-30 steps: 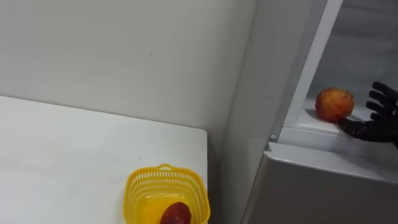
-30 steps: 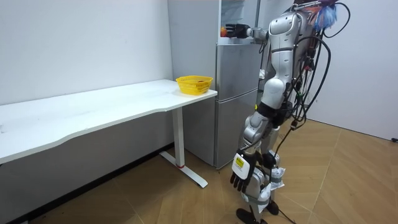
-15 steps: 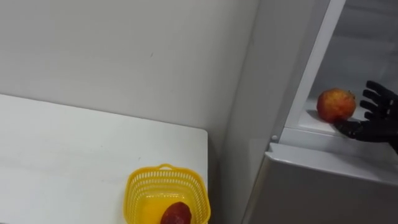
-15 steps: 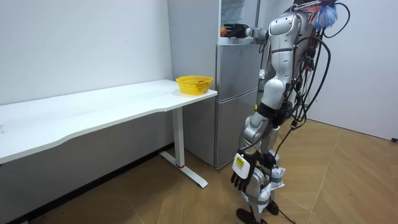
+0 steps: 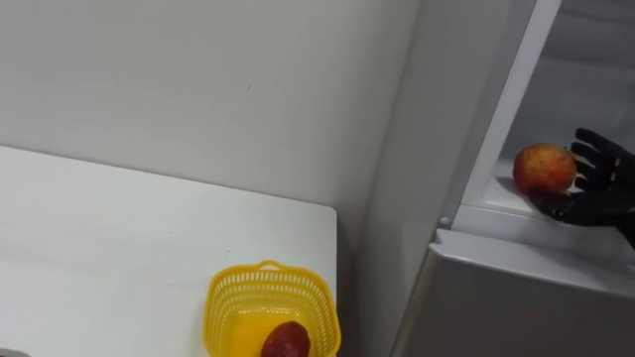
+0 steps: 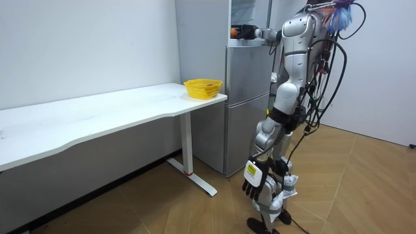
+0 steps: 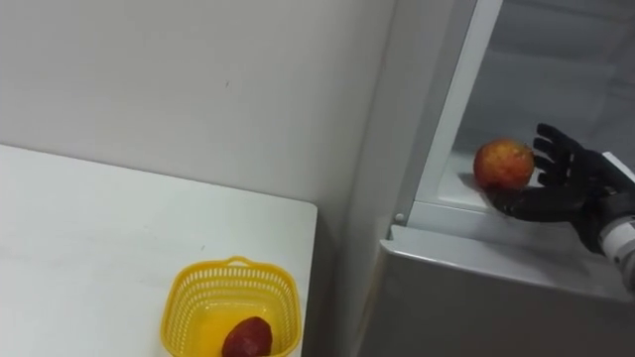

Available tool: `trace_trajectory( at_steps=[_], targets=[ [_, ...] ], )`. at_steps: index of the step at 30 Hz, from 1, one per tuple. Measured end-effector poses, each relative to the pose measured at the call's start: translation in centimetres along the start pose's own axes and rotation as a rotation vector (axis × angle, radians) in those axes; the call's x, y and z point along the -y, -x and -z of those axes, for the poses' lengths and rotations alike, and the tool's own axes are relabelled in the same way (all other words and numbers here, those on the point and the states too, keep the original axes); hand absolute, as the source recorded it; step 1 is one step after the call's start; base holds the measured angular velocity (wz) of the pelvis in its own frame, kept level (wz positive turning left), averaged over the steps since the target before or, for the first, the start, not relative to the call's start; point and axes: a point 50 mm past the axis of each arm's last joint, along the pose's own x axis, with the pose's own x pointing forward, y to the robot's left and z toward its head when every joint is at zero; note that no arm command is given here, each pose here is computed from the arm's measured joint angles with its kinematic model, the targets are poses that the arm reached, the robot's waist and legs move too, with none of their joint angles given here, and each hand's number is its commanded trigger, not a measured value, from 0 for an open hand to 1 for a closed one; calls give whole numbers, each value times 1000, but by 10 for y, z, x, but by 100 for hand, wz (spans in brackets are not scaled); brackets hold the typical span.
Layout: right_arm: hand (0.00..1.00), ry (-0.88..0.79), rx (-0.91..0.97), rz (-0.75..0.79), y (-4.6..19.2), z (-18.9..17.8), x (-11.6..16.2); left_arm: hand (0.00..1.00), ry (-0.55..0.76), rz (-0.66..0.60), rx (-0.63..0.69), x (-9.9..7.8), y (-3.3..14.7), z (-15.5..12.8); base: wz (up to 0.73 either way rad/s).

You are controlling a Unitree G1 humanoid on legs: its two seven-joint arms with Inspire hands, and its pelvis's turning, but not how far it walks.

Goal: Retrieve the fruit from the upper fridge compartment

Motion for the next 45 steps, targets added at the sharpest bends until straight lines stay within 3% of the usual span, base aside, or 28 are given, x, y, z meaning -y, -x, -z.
trace_trajectory(
  at_steps=[13,14,15,16,40,45],
  targets=[
    [0,24,31,-46,-8,-14,-10,0,1,-3,1,-1,0,-1,0],
    [7,24,31,-46,-8,-14,-10,0,1,-3,1,-1,0,-1,0],
    [73,24,31,-45,-8,-14,-10,0,0,-3,1,-1,0,-1,0],
    [100,25,31,-45,-8,-14,-10,0,0,-4,2,-1,0,-1,0],
    [100,27,64,-39,-13,-26,-16,0,-10,-38,39,-15,0,-14,2],
    [100,-84,79,-34,-13,-27,-16,0,-8,-37,43,-13,0,-16,0]
  ],
)
